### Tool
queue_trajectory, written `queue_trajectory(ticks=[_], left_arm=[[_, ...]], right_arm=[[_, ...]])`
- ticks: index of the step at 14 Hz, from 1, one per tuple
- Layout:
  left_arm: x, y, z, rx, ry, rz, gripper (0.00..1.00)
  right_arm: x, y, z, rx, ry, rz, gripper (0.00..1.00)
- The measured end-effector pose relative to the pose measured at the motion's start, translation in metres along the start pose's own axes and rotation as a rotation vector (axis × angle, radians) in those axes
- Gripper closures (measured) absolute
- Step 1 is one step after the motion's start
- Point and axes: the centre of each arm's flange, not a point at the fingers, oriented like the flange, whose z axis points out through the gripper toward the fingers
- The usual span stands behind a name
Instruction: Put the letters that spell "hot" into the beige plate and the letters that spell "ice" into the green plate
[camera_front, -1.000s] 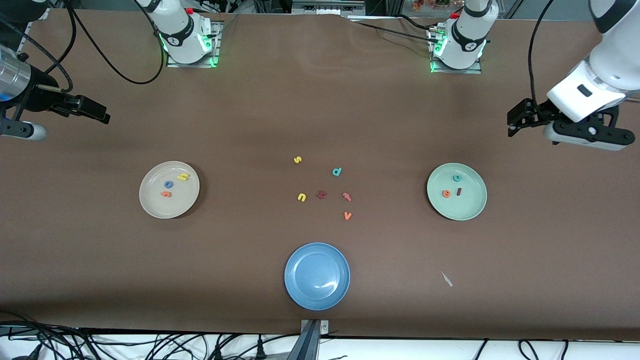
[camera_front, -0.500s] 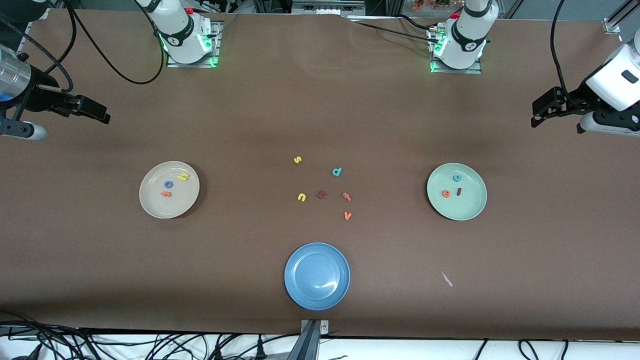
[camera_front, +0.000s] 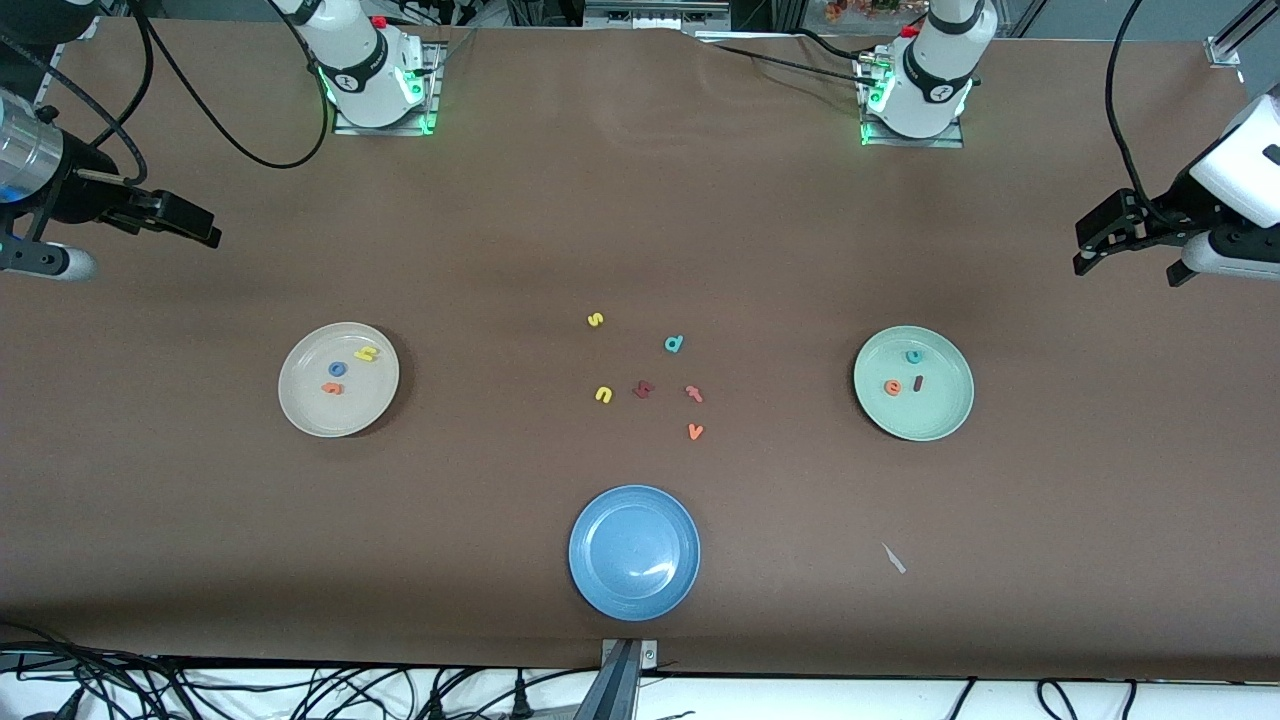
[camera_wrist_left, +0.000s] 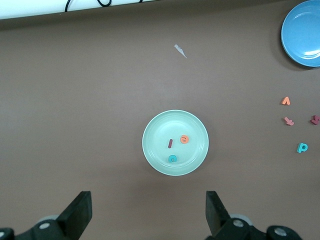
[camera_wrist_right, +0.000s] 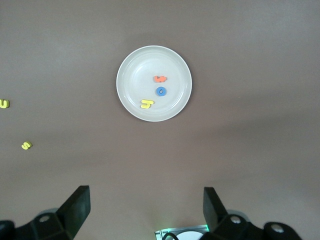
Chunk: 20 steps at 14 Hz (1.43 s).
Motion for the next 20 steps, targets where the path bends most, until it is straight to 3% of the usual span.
queue_trajectory(ticks=[6,20], left_arm=[[-0.0090,-0.0018,0.0098,-0.005,-0.080,-0.023,0.00],[-0.0098,-0.0018,0.0099,-0.005,-0.084,-0.028,0.00]], right_arm=[[-0.0001,-0.0004,0.0000,0.000,0.000,-0.001,0.00],[-0.0001,-0.0006,0.0000,0.000,0.000,-0.001,0.00]])
